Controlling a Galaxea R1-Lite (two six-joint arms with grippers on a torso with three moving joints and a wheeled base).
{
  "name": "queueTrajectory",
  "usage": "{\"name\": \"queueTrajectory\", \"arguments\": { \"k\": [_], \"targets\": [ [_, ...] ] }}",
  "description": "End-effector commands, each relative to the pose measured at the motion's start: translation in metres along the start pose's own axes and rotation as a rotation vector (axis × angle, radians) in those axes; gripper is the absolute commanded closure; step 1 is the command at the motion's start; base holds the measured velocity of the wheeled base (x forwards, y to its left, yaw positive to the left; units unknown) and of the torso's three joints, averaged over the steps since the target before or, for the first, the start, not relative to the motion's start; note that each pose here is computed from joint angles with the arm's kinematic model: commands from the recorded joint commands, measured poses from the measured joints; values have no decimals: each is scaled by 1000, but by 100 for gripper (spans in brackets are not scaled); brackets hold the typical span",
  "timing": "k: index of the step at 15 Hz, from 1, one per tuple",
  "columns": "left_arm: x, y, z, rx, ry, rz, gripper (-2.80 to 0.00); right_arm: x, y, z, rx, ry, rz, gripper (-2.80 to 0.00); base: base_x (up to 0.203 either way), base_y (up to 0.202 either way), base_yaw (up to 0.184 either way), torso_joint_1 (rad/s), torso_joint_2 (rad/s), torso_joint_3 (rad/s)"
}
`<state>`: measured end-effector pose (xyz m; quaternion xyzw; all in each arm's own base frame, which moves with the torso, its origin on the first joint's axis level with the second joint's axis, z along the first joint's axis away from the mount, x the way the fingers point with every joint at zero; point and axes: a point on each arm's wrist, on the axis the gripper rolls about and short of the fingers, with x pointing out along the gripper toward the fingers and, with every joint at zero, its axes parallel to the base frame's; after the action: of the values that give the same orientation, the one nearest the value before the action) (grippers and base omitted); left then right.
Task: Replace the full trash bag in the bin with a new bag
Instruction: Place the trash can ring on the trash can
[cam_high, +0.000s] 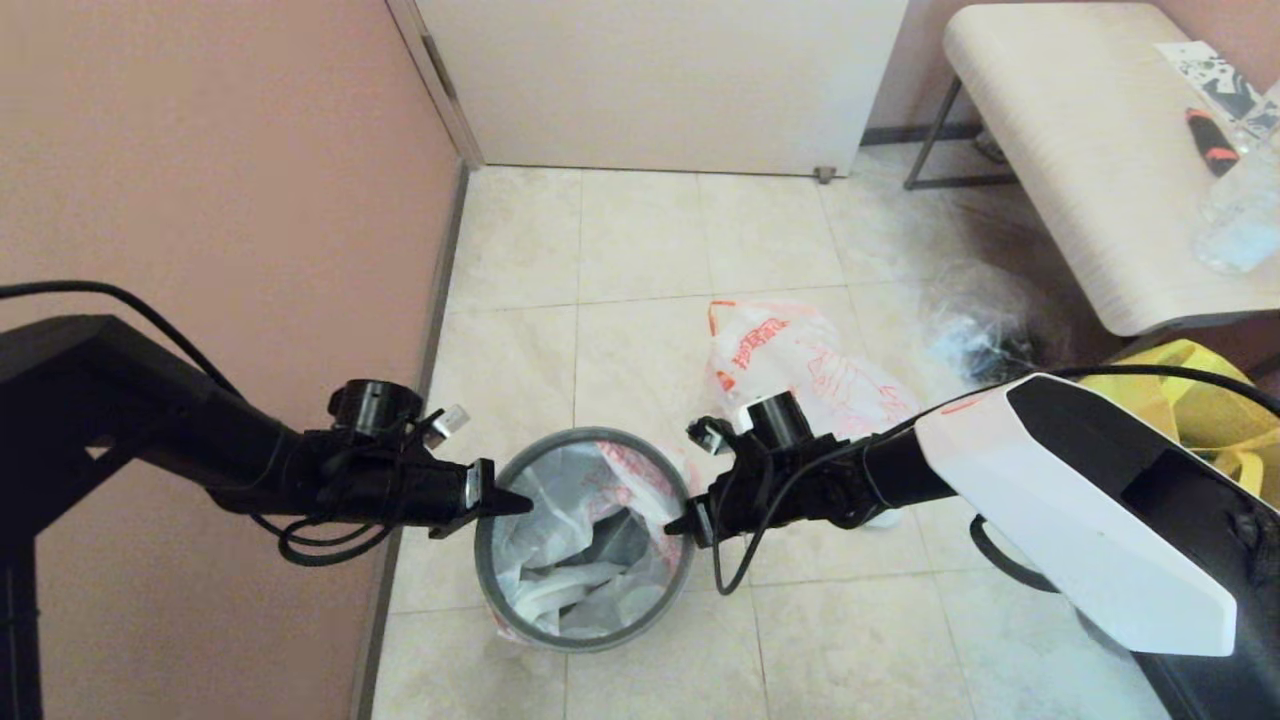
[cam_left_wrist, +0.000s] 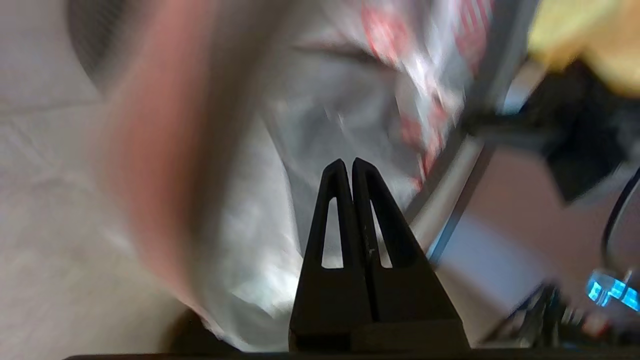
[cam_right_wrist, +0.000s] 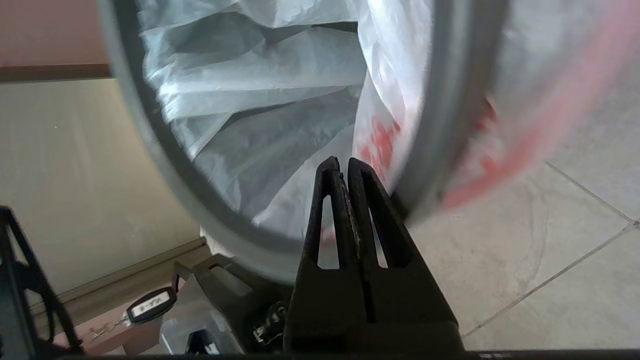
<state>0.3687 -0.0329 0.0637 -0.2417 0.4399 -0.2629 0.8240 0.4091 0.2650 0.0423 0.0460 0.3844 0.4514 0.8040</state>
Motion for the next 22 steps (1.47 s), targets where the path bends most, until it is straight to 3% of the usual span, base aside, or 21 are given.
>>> {"name": "queueTrajectory", "arguments": {
  "k": [1, 3, 4, 6, 8, 18, 20, 22],
  "targets": [
    [18, 19, -3, -71, -31, -7, 0, 7, -4, -2, 3, 3, 3, 0, 0, 0, 0, 0, 0, 0],
    [30, 30, -3, -122, -33, 17, 0, 7, -3, 1, -3, -8, 2, 0, 0, 0, 0, 0, 0, 0],
    [38, 33, 2, -153, -42, 71, 0, 5, -3, 3, -6, -13, 1, 0, 0, 0, 0, 0, 0, 0],
    [54, 34, 4, -207, 9, 190, 0, 1, -1, 7, -11, -25, -1, 0, 0, 0, 0, 0, 0, 0],
    [62, 33, 3, -238, 70, 261, 0, -1, -1, 9, -13, -31, -2, 0, 0, 0, 0, 0, 0, 0],
    [63, 33, 6, -237, 69, 264, 0, 11, -14, 0, 4, -12, -23, 0, 0, 0, 0, 0, 0, 0],
    [60, 29, 9, -228, 56, 253, 0, -2, -2, 10, -11, -33, -26, 0, 0, 0, 0, 0, 0, 0],
    [45, 7, 19, -191, 15, 226, 0, -27, 20, 22, -34, -68, -57, 0, 0, 0, 0, 0, 0, 0]
  ]
}}
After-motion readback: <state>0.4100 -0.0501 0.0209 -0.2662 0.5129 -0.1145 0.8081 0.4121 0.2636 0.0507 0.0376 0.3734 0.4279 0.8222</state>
